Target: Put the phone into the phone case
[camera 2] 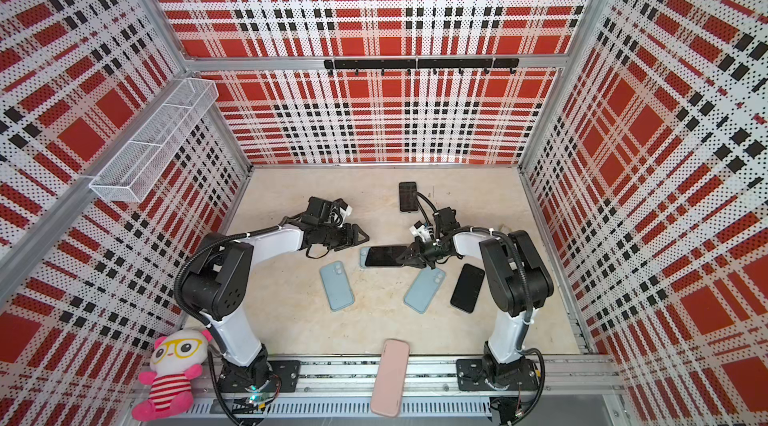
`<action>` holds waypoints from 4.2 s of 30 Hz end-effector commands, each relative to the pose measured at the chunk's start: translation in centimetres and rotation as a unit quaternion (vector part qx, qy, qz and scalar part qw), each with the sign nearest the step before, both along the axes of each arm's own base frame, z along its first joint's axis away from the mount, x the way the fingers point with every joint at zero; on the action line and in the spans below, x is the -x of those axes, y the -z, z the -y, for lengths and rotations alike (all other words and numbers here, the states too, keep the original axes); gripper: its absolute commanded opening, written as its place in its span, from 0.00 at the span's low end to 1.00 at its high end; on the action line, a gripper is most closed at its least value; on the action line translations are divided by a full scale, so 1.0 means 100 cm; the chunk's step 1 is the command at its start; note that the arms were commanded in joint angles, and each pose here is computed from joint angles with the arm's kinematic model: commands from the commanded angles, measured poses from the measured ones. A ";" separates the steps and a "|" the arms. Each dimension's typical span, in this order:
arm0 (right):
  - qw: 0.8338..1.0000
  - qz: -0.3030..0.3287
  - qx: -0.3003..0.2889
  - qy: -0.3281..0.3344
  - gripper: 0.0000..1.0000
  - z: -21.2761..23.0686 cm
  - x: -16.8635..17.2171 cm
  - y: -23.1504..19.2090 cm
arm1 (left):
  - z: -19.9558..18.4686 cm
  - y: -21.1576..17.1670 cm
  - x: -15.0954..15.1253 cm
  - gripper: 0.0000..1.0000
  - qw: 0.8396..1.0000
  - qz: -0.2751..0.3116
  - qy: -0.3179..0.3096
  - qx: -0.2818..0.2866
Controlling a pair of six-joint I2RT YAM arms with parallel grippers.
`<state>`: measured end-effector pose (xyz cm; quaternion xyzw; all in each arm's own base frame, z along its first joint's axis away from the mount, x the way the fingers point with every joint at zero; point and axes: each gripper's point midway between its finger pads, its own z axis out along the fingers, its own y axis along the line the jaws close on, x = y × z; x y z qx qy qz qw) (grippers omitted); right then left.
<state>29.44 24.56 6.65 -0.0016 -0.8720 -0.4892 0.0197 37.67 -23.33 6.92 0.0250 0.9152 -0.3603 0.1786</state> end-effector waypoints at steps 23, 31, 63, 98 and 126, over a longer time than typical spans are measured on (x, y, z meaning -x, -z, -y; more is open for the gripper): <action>0.992 -0.061 0.073 -0.081 0.00 0.011 0.027 0.012 | 0.002 0.019 0.014 0.64 0.999 -0.019 0.026 -0.028; 0.991 -0.057 0.056 -0.105 0.00 0.006 0.009 0.015 | 0.012 0.023 0.024 0.62 0.998 -0.034 0.050 -0.006; 0.990 -0.045 0.053 -0.120 0.08 -0.001 -0.025 0.032 | 0.029 0.017 0.037 0.60 0.996 -0.042 0.074 0.016; 0.952 0.170 0.253 0.009 0.66 0.058 -0.085 -0.052 | 0.004 0.019 0.026 0.58 0.995 -0.004 0.048 -0.084; 0.965 0.188 0.184 -0.012 0.38 0.025 -0.069 0.017 | 0.013 0.044 0.072 0.45 0.996 -0.065 -0.003 -0.063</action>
